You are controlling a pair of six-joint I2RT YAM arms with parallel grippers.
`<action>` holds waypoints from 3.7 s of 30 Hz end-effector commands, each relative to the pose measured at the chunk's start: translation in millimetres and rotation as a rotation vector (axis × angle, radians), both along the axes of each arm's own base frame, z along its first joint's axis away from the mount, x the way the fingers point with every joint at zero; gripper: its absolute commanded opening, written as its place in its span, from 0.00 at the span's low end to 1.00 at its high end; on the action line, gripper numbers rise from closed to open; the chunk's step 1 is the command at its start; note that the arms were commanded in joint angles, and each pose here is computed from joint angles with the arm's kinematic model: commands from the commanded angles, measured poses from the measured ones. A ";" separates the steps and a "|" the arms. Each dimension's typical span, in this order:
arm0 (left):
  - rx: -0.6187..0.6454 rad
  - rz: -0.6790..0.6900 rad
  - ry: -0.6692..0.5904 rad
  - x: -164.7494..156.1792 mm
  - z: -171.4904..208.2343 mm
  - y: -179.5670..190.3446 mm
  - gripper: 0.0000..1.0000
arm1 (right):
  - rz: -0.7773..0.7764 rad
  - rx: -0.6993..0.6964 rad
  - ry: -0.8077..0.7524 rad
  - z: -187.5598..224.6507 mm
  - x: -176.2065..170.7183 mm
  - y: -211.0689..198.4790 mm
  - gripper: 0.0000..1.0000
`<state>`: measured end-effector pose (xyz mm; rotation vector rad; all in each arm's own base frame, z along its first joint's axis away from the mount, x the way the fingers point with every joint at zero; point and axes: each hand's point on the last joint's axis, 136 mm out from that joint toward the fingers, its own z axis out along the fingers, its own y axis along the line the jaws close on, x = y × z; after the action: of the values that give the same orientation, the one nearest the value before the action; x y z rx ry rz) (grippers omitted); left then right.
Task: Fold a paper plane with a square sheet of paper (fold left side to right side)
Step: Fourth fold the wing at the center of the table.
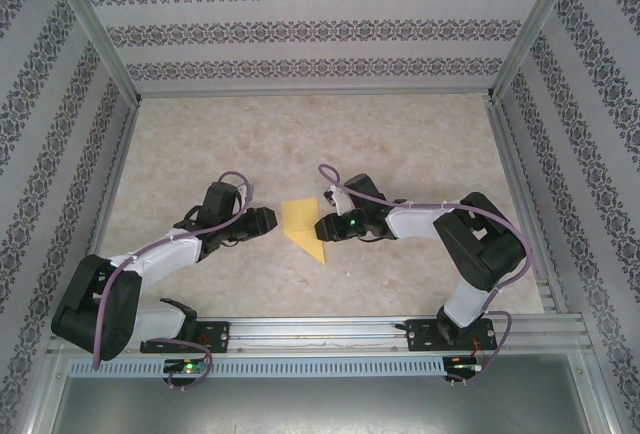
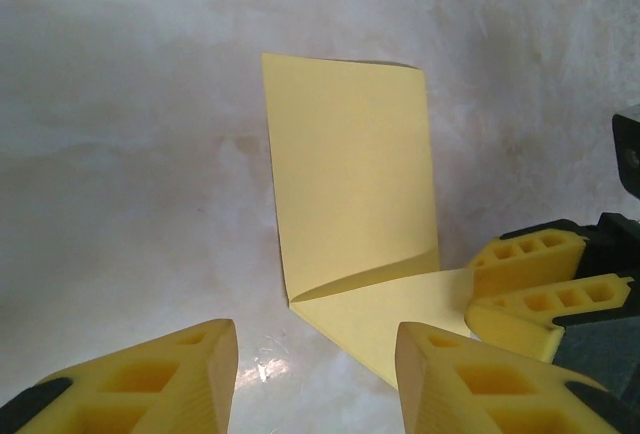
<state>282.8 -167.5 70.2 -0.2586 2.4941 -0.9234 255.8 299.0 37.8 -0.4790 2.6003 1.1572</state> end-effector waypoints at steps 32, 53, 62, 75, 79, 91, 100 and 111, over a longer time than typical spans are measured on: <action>-0.381 -0.035 0.017 51.0 -11.8 -42.6 0.34 | -0.053 0.153 -0.062 36.0 3.5 -4.4 0.00; -0.330 -0.037 0.023 42.1 -2.2 -42.8 0.04 | -0.216 -0.147 -0.245 65.4 7.1 -58.6 0.53; -0.303 -0.048 0.026 38.9 9.6 -47.8 0.04 | -0.139 -0.394 -0.389 66.8 -26.0 -21.5 0.61; -0.299 -0.054 0.033 37.5 16.5 -50.5 0.04 | -0.078 -0.622 -0.437 21.1 -33.7 29.1 0.54; -0.298 -0.054 0.036 37.5 15.8 -50.7 0.04 | -0.080 -0.664 -0.448 14.3 -30.9 30.0 0.51; -0.295 -0.054 0.038 37.3 15.1 -50.9 0.04 | -0.086 -0.716 -0.444 0.0 -29.1 28.0 0.39; -0.289 -0.049 0.043 37.1 12.8 -50.0 0.04 | -0.073 -0.723 -0.440 -1.4 -30.7 28.7 0.24; -0.277 -0.046 0.046 35.1 9.6 -47.9 0.09 | -0.069 -0.737 -0.432 -6.1 -33.0 27.1 0.12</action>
<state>317.8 -211.9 72.6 -0.3642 2.4251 -1.3115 224.0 326.3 33.7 -0.6719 2.5315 0.0523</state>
